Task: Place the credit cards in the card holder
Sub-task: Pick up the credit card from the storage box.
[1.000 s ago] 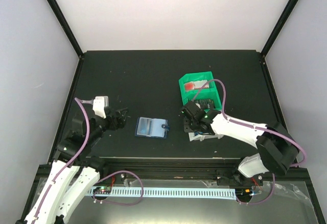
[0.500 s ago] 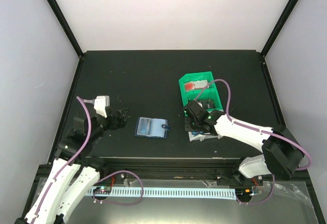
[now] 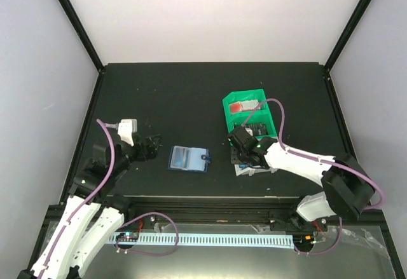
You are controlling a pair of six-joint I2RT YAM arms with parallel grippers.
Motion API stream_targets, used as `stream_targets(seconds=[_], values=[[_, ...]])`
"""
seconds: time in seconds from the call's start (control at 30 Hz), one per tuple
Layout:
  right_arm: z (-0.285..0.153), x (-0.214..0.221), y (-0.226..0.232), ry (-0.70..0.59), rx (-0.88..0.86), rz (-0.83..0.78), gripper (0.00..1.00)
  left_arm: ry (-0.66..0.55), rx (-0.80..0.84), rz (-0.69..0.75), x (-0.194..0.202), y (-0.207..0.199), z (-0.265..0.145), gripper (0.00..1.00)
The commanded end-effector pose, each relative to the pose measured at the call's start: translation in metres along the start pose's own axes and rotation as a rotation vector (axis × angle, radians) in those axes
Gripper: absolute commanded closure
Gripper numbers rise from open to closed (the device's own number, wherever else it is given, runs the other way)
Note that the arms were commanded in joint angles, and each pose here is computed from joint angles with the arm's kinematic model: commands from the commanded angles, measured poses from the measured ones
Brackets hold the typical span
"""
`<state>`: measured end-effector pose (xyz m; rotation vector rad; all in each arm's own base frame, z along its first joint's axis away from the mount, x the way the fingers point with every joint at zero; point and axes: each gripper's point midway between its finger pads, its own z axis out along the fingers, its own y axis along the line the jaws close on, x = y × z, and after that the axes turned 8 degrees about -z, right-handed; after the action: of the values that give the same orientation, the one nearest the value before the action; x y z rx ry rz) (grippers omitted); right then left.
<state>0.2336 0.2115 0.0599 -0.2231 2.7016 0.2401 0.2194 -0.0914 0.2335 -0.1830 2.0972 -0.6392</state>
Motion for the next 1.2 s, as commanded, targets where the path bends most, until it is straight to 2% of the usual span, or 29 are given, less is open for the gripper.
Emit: stream_targets(seconds=[0.0, 0.17, 0.33, 0.53, 0.87, 1.0, 1.17], values=[[0.005, -0.001, -0.007, 0.005, 0.044, -0.013, 0.62, 0.005, -0.017, -0.001, 0.0, 0.003, 0.001, 0.04], [0.006, -0.003, -0.008, -0.004, 0.06, -0.023, 0.54, 0.006, -0.019, -0.002, 0.0, 0.003, 0.001, 0.04], [0.013, -0.001, -0.006, 0.024, 0.062, -0.04, 0.53, 0.009, -0.019, 0.0, 0.001, 0.004, 0.002, 0.04], [0.014, 0.0, 0.0, 0.029, 0.027, -0.036, 0.65, 0.011, -0.022, -0.001, 0.001, 0.004, 0.002, 0.04], [0.001, -0.005, 0.008, 0.0, -0.031, -0.02, 0.66, 0.016, -0.024, -0.004, 0.002, 0.005, 0.004, 0.04], [0.001, -0.004, 0.009, 0.003, -0.035, -0.016, 0.71, 0.021, -0.025, -0.007, 0.003, 0.005, 0.005, 0.04], [0.0, -0.005, 0.008, -0.001, -0.03, -0.009, 0.71, 0.029, -0.026, -0.009, 0.004, 0.005, 0.006, 0.04]])
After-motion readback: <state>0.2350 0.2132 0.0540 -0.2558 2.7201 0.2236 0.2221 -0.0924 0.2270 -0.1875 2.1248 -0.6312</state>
